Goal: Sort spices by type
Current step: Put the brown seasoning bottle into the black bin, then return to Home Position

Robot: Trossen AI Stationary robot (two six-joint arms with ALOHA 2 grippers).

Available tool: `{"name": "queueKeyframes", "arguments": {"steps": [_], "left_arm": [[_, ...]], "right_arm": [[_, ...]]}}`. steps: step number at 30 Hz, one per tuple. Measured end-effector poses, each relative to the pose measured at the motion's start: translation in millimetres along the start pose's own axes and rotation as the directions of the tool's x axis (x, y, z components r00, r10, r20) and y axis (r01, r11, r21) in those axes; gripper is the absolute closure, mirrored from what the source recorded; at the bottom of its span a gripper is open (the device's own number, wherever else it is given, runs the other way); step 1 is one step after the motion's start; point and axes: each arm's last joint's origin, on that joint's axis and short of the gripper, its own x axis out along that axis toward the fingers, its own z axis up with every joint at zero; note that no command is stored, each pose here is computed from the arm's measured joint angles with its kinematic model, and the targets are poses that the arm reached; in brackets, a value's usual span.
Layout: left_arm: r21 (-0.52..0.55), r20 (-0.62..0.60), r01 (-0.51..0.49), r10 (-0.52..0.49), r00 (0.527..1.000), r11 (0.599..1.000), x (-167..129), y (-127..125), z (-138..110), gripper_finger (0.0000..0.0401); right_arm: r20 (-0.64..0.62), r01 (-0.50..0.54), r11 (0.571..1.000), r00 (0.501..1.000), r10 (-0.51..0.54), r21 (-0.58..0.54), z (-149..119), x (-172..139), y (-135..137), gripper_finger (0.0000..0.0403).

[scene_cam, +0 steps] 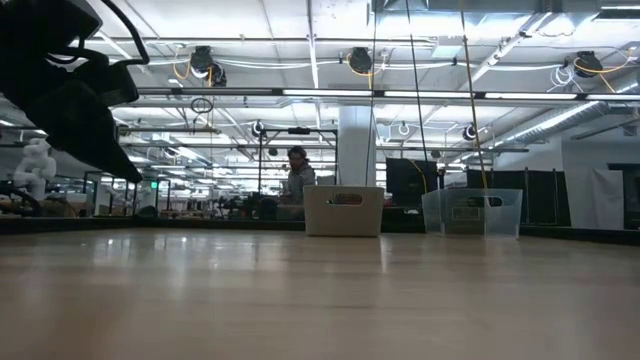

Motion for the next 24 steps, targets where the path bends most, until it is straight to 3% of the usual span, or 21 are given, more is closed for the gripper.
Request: {"name": "queueKeyframes", "arguments": {"steps": [10, 24], "left_arm": [[0.000, 0.000, 0.000, 0.000, 1.000, 1.000, 0.0, 0.0, 0.0, 0.0393], [0.001, 0.002, 0.001, -0.001, 1.000, 1.000, 0.0, -0.1, 0.2, 0.0393]], "right_arm": [[-0.010, -0.021, 1.000, 1.000, 0.021, 0.013, 8.4, -10.4, -5.3, 0.0141], [-0.055, -0.090, 0.995, 0.994, 0.092, 0.029, 38.4, -38.1, -20.1, 0.0131]]}}
